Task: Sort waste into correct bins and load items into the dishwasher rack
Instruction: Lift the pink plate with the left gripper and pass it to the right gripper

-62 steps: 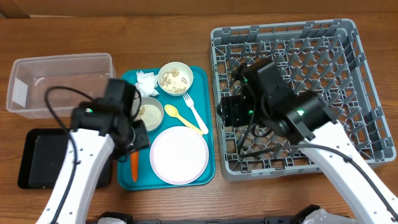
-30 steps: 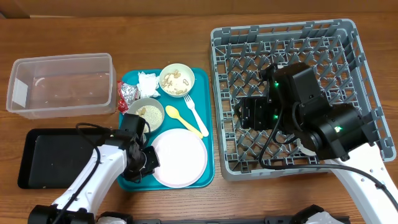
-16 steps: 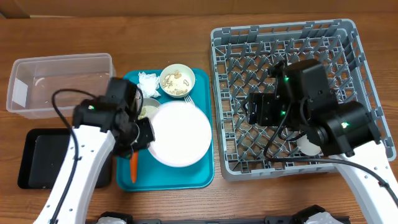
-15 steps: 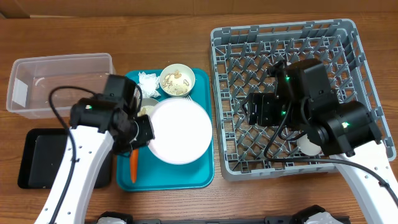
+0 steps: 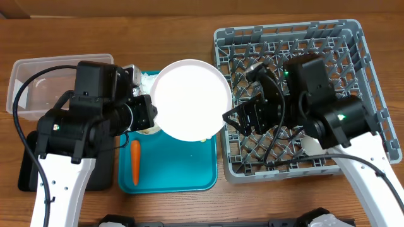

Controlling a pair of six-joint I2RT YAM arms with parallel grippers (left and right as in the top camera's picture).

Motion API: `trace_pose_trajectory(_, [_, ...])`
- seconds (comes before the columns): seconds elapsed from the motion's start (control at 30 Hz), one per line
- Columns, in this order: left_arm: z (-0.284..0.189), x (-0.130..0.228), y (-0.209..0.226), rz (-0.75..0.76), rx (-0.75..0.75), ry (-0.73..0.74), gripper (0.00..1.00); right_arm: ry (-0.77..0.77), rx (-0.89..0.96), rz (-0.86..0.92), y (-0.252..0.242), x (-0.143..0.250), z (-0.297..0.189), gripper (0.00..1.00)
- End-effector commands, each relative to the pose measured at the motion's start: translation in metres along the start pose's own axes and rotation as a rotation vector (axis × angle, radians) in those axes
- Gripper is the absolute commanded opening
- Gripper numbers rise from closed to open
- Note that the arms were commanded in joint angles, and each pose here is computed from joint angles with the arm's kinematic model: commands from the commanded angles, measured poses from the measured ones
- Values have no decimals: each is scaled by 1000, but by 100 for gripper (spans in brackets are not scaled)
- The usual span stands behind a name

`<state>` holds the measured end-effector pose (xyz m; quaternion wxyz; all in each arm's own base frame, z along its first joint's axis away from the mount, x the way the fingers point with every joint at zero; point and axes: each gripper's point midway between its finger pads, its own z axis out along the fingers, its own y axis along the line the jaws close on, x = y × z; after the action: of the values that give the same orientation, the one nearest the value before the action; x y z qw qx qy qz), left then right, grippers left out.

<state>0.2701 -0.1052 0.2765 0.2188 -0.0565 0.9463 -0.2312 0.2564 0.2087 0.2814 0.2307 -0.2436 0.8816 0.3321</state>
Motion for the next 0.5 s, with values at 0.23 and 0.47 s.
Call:
trace_pose_trajectory(0.23, [-9, 1, -24, 61, 97, -6, 4, -115, -172, -229, 29, -35, 2, 72])
trace_pose_trajectory(0.47, [-8, 3, -31, 84, 111, -5, 4, -172, -208, -174, 36, -52, -2, 39])
